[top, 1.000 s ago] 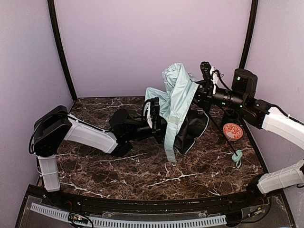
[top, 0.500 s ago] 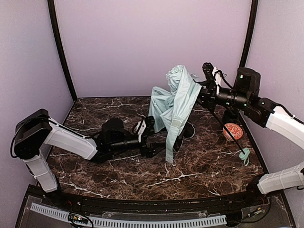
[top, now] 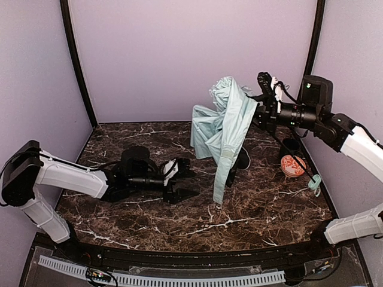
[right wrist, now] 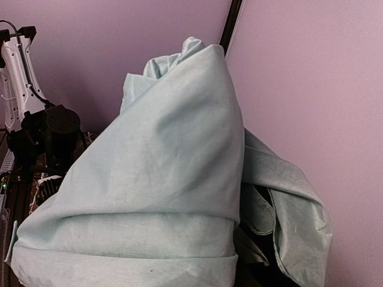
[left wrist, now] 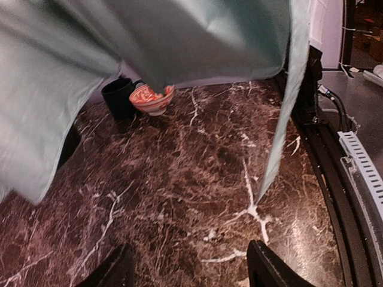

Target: Put away the umbrella

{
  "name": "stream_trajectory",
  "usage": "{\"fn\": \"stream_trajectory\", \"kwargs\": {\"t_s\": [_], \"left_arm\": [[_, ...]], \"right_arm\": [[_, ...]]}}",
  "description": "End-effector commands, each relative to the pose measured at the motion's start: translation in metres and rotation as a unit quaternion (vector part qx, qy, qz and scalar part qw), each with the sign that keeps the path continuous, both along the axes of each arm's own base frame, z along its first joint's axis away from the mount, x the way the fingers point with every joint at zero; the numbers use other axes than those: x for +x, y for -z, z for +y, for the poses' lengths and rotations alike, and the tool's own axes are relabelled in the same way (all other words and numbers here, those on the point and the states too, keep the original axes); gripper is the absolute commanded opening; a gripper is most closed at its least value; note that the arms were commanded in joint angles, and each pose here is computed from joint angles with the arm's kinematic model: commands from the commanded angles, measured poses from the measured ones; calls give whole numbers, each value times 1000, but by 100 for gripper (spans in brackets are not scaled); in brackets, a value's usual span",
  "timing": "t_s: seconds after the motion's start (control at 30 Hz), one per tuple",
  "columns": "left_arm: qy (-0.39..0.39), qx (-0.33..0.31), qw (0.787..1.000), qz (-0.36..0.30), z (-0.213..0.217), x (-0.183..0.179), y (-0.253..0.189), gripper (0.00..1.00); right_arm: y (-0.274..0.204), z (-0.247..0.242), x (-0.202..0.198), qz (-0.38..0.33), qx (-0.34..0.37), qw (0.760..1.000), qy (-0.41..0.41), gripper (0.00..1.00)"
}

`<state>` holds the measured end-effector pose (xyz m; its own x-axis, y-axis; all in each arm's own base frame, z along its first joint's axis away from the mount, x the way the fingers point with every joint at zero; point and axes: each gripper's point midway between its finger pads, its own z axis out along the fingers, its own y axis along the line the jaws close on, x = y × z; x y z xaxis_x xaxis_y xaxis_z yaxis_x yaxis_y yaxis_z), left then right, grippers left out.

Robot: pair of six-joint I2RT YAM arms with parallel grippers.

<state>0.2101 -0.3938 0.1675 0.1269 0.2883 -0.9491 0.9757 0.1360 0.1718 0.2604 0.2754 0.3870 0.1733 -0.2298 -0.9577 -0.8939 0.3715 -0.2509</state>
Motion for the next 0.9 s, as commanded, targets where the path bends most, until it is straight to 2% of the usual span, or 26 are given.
{"fn": "stream_trajectory", "kwargs": {"t_s": [0.0,0.13,0.27,0.33,0.37,0.43,0.47,0.6,0.7,0.87], "left_arm": [[90,-47,994,-27,-33,-40,-34,67],[154,-98,983,-8,-50,-63,-46,76],[169,-80,982,20,-70,-62,-35,75],[165,-71,984,17,-75,-60,-29,62],[162,-70,984,15,-75,-59,-28,47],[163,-65,984,8,-74,-60,-27,11],[161,-62,985,1,-71,-60,-28,1],[138,-32,989,-38,-45,-64,-20,0],[109,17,991,-74,-19,-60,-9,0],[50,80,992,-87,11,-21,15,0]], "right_arm": [[-30,0,0,-44,22,999,-6,0],[-31,1,1,-44,22,999,-5,0],[-30,0,1,-42,21,999,-3,0],[-31,-1,1,-43,20,999,-1,0],[-30,-1,0,-43,19,999,-1,0],[-29,-2,1,-42,16,999,2,0],[-29,-3,1,-41,15,999,4,0],[-31,-11,6,-34,18,999,29,0],[-45,-21,12,-25,33,998,53,0],[-67,-19,-2,-27,54,998,20,0]]}}
